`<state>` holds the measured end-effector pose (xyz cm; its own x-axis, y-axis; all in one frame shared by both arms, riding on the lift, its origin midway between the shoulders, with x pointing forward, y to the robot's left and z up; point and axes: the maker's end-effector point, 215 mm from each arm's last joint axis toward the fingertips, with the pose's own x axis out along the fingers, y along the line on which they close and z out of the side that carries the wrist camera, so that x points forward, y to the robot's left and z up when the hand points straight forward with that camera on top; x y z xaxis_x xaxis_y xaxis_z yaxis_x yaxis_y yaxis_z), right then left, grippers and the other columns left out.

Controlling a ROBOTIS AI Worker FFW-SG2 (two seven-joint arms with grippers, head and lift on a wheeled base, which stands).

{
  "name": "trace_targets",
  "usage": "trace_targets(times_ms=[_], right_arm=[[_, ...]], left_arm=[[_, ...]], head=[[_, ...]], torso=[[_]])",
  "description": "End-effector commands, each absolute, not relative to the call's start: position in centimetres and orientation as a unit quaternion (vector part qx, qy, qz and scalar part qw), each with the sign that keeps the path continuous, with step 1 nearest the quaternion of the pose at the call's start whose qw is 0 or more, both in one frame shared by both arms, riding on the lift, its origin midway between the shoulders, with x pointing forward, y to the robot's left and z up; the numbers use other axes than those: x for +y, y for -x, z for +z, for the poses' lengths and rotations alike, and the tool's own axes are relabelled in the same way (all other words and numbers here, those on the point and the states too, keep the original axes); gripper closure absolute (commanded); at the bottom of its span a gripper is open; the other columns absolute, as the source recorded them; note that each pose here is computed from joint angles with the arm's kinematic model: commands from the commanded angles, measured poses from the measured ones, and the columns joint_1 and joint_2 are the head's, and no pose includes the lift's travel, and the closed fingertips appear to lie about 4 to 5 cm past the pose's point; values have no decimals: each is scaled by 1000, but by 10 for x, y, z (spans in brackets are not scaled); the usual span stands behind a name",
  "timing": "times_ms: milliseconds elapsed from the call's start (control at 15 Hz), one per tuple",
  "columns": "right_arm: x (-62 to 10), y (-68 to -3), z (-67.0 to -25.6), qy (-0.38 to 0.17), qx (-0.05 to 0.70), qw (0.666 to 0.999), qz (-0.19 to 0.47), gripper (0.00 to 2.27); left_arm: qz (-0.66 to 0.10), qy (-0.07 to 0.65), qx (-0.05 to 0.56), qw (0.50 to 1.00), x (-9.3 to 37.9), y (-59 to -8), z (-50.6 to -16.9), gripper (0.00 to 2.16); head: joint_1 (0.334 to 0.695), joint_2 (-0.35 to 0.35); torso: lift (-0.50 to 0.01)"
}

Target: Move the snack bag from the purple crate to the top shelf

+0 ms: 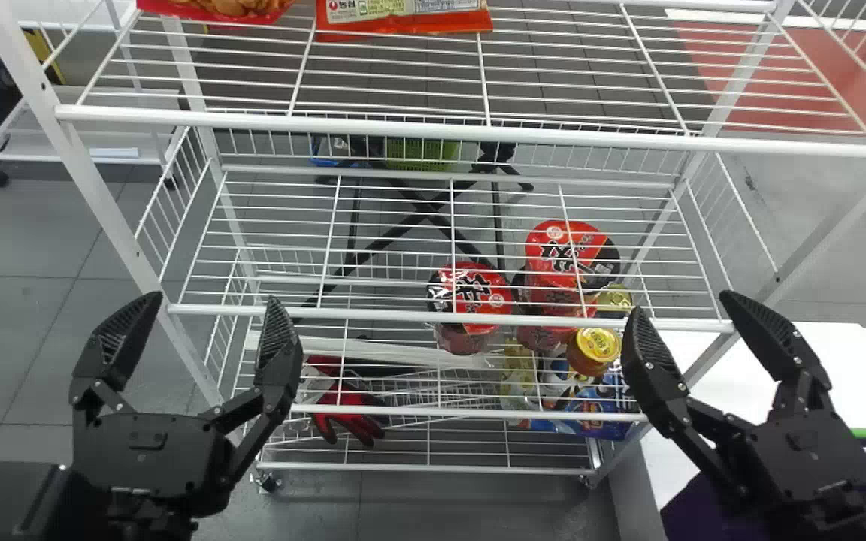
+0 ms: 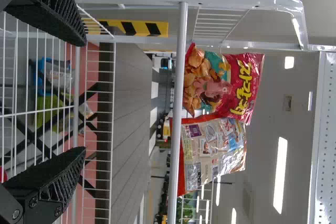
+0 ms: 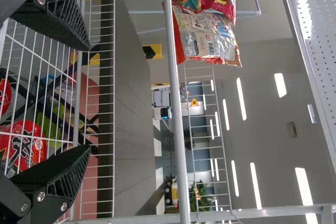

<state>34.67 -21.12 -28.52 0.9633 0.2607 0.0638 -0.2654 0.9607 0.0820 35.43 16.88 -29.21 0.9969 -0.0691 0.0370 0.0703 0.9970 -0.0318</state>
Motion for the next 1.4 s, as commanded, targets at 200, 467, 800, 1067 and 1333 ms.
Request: trace_targets(times_ms=[200,467,800,1067,1333], right_arm=[[-211,-346,-283,-44,-29,990,133,167],[-211,-344,-277,-41,-36,990,133,167],[-212,-344,-281,-40,-33,989,135,167],[-211,-343,-281,-39,-32,989,139,164],[-212,-343,-283,-40,-30,989,140,164]], left_arm=[[-36,17,-19,999,168,-354,-291,110],[-37,18,-22,999,167,-354,-287,110],[-39,19,-19,999,165,-354,-289,110],[-39,19,-19,999,165,-354,-289,110],[-39,20,-17,999,164,-353,-291,110]], head=[[695,-72],[695,-72],[695,-74],[695,-76],[695,-77]], torso=[[-320],[-337],[-357],[-373],[-389]])
